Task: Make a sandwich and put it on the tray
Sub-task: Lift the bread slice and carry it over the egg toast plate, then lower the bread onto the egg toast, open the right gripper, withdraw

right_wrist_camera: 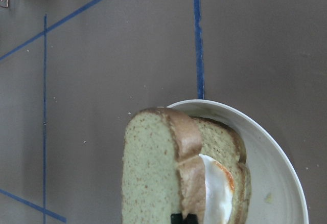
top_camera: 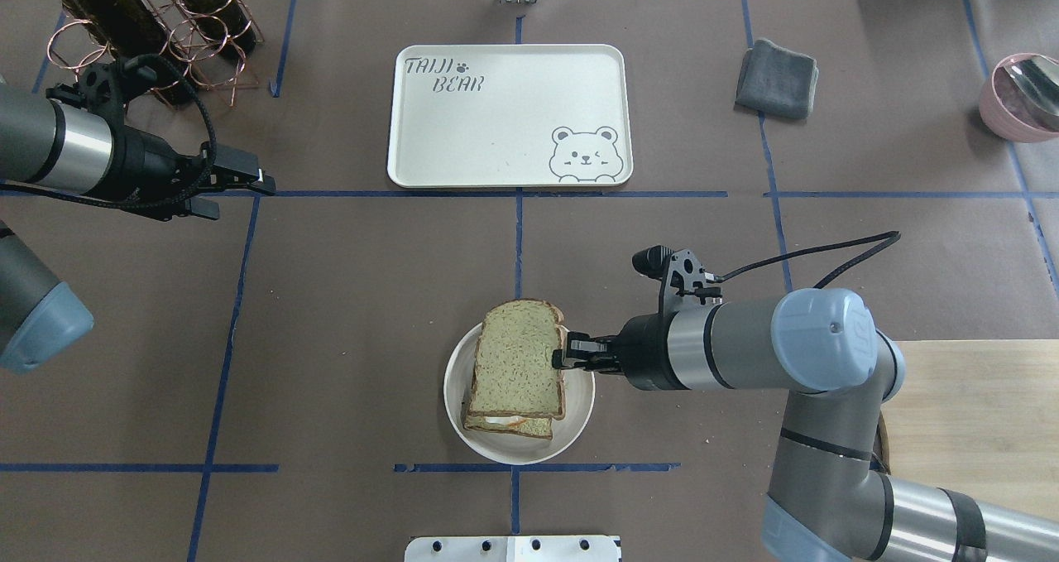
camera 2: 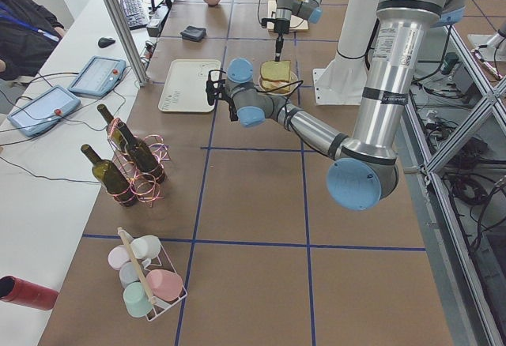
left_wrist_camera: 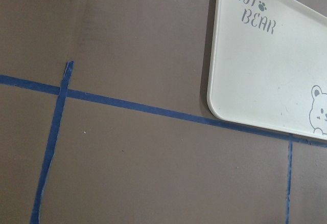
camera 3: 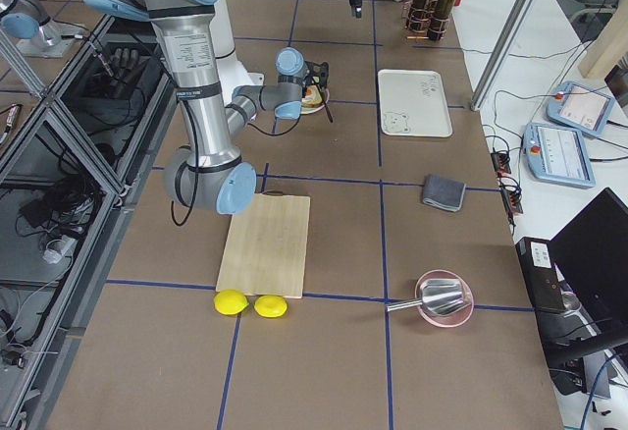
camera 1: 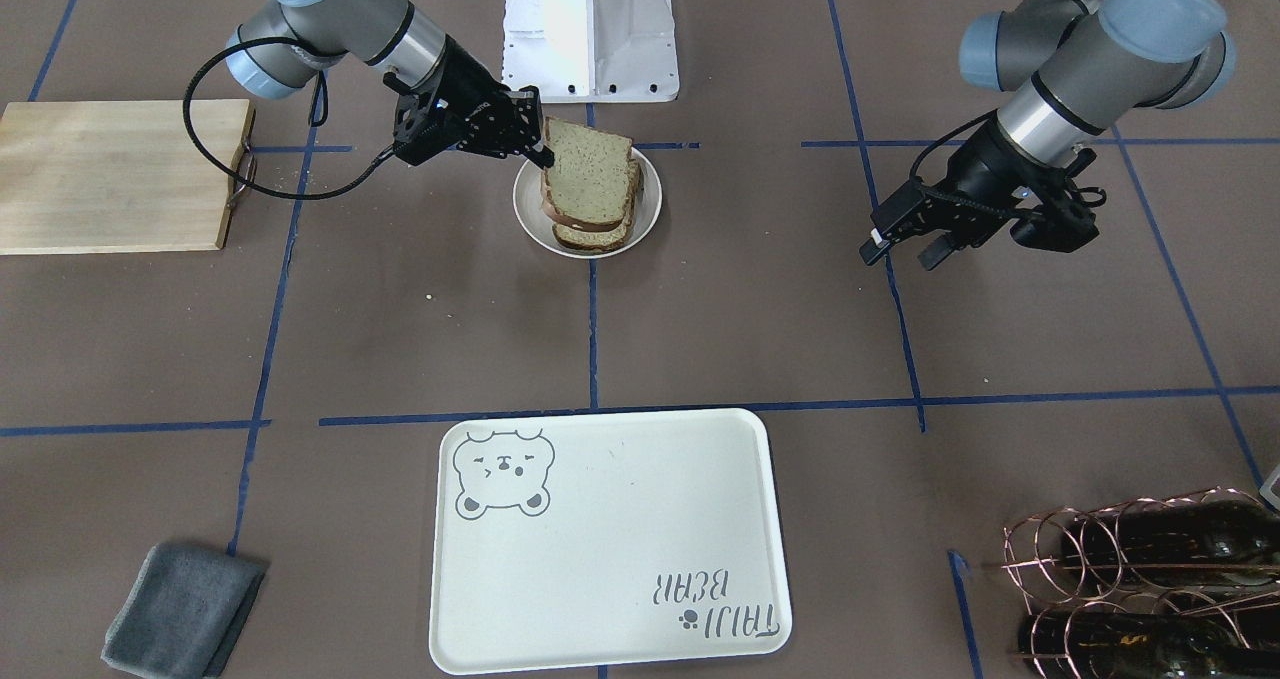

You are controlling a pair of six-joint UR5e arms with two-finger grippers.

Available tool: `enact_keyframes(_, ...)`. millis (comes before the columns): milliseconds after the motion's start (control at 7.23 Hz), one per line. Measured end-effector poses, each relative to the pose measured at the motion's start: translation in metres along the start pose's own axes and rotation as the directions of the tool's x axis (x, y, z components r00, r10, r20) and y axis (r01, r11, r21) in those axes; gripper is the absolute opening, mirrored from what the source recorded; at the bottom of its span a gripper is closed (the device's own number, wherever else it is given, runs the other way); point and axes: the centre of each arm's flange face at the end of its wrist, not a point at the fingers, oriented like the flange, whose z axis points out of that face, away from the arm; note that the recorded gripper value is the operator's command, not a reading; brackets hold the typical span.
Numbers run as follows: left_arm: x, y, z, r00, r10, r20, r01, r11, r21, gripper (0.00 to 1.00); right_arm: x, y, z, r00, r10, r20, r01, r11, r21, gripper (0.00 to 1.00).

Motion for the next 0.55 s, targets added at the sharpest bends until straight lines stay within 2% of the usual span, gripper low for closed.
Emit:
enact_keyframes(138,-0.0014,-0.0005,0.0013,1.0,-0.002,0.003,0.002,1.0,-0.001,1.0,0.0029,0.0077,0.0086,1.0,0.0,-0.02,0.0,1.0,0.006,0.0)
enact_keyframes(277,-0.0025,-0.0007,0.0025,1.0,-0.003,0.005,0.003,1.0,-0.002,1.0,0.0054,0.0106,0.0127,1.0,0.0,-0.031,0.001,1.0,0.008,0.91)
enact_keyframes(415,-0.003,-0.0004,0.0037,1.0,-0.004,0.006,0.004,1.0,-0.004,1.0,0.0057,0.0095,0.0132,0.999,0.0,-0.032,0.0,1.0,0.015,1.0)
enact_keyframes(553,-0.0032,0.0005,0.0049,1.0,-0.004,0.007,0.004,1.0,-0.007,1.0,0.0056,0.0057,0.0118,0.999,0.002,-0.033,-0.001,1.0,0.027,1.0)
